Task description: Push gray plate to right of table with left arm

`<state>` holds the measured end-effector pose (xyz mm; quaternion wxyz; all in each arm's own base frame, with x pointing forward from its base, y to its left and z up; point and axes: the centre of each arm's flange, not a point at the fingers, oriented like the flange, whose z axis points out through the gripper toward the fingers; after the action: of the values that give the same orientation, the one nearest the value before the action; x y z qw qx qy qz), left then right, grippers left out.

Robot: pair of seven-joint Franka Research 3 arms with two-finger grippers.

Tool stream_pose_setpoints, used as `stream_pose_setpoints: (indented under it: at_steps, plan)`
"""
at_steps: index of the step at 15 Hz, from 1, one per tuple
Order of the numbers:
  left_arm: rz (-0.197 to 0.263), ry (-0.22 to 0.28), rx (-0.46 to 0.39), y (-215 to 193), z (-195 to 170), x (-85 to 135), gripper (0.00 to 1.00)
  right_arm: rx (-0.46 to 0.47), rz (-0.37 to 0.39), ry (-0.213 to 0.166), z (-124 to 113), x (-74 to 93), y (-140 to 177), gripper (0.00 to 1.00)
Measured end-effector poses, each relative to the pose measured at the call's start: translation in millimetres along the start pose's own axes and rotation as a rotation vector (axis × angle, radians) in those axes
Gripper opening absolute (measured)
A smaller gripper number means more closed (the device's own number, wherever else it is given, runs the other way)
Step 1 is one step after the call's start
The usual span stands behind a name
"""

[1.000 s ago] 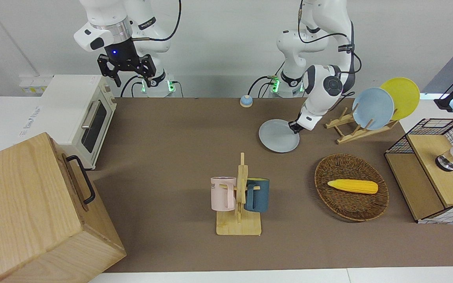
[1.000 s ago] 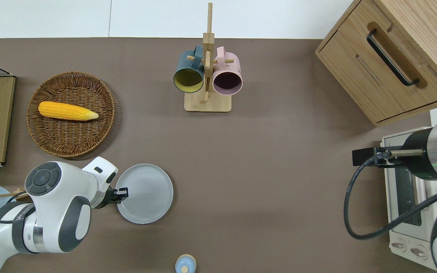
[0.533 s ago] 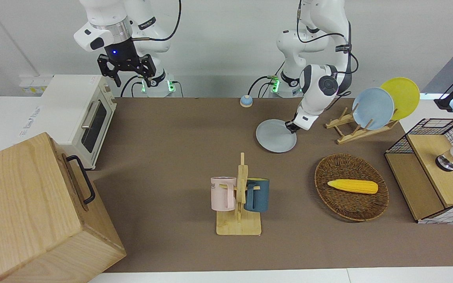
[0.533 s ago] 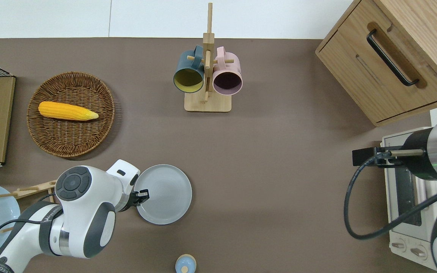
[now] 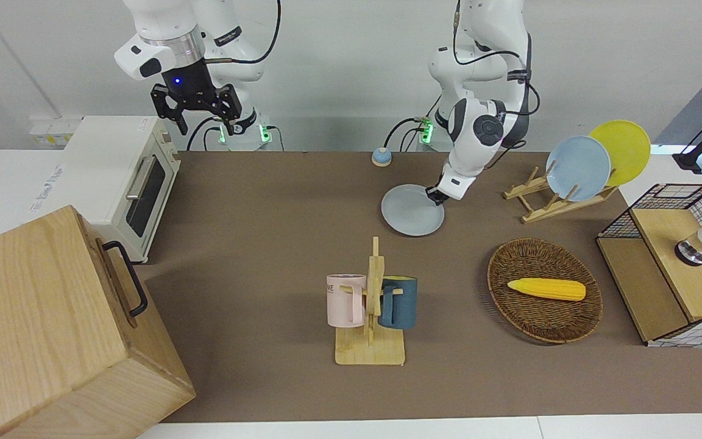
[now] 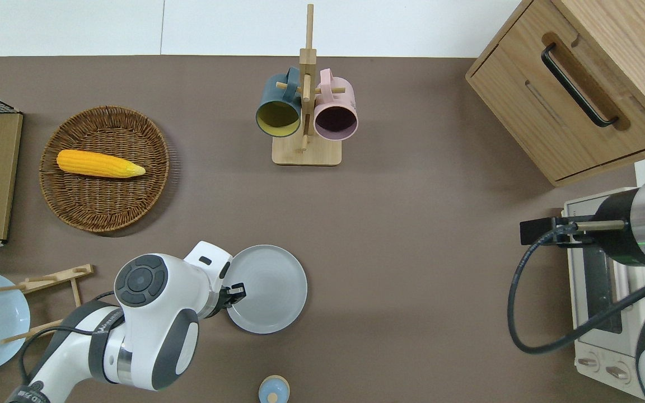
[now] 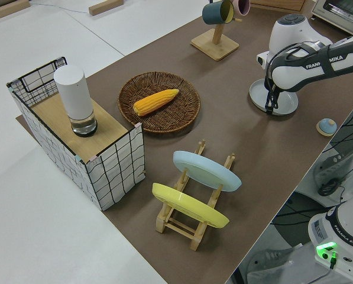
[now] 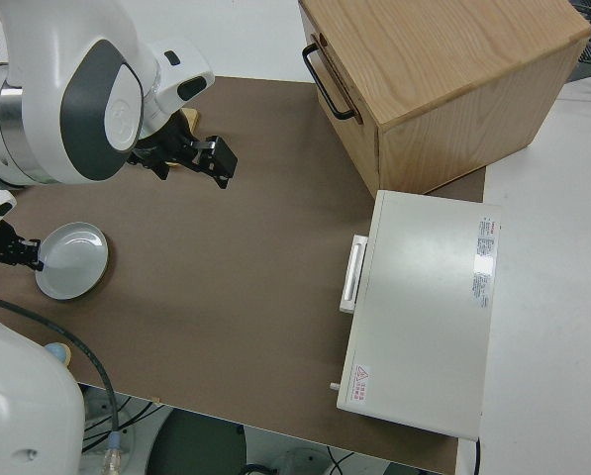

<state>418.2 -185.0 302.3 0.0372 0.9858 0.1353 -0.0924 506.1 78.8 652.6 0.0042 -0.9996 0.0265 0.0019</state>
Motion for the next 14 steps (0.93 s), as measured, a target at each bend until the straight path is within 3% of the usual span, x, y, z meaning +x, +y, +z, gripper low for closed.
stream_pose_setpoints:
  at_steps: [9, 14]
  plan:
    - [-0.066, 0.013, -0.026, 49, 10, -37, 0.03, 0.0, 0.0, 0.0, 0, 0.0, 0, 1.0]
    - [-0.068, 0.03, -0.057, 77, 17, -60, 0.03, 0.0, 0.0, 0.0, 0, 0.0, 0, 1.0]
